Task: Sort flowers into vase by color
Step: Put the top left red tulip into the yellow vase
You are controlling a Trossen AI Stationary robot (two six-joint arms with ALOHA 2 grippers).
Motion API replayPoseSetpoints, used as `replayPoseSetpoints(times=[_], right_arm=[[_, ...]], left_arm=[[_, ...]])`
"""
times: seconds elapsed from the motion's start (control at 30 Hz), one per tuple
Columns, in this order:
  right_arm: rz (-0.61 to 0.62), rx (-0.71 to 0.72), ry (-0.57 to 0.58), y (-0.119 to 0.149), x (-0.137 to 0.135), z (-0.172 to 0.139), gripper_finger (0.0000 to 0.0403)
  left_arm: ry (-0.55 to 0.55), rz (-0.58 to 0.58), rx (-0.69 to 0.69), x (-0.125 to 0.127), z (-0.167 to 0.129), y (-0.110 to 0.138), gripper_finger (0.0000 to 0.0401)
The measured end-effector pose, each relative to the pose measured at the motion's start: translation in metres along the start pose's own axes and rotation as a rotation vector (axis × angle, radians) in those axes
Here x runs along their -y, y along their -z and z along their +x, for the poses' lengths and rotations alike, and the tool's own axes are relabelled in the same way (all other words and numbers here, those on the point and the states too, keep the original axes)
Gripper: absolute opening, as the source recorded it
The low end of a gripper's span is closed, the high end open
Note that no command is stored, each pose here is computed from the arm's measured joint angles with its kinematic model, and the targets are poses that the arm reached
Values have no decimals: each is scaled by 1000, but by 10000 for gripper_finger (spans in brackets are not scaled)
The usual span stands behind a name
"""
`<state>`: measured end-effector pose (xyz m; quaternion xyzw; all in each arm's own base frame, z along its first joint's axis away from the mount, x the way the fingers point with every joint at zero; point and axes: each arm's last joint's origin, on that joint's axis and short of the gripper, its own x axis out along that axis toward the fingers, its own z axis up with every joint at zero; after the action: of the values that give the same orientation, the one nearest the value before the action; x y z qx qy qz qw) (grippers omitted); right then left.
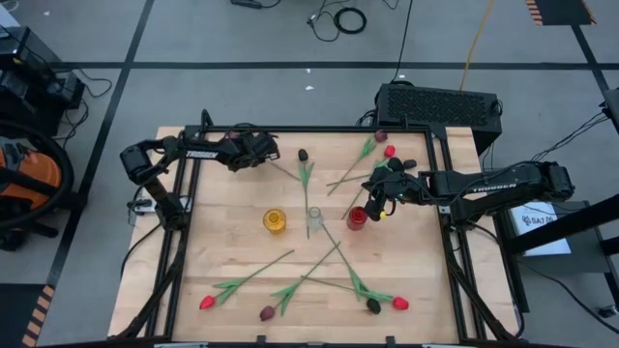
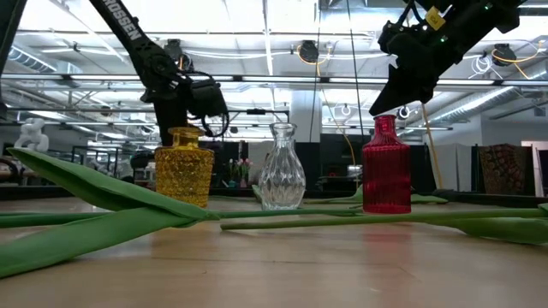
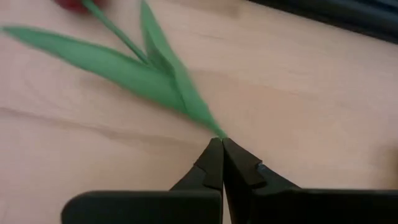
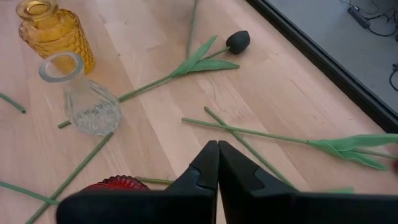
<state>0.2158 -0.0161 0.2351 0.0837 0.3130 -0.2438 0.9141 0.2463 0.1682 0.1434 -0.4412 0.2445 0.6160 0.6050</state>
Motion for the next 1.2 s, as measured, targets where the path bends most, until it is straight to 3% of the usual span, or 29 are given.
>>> replayPoseSetpoints(times=[0.2,0.33,0.47,0.57,0.73,0.97,1.2], right_arm=[[-1,0,0,0,0,0,0],[4,-1,-1,0,0,0,0],[-4,-8,-30,1,-3,-1,0],[-9,-9,-36,1,-3,-1,0],[-13,-8,-35,1,-3,-1,0],[-27,-8,-35,1,-3,-1,0],[-26,-7,-34,1,-3,-1,0]], left_arm=[[25,34,32,6,-13,11,1],[-24,-11,55,1,-11,5,3],[-36,41,0,-6,-6,-4,25],[-28,226,6,-8,-1,-14,47],[4,780,18,-5,-1,-20,75],[82,1170,42,16,-14,-20,82],[171,1347,-163,8,-12,-22,82]])
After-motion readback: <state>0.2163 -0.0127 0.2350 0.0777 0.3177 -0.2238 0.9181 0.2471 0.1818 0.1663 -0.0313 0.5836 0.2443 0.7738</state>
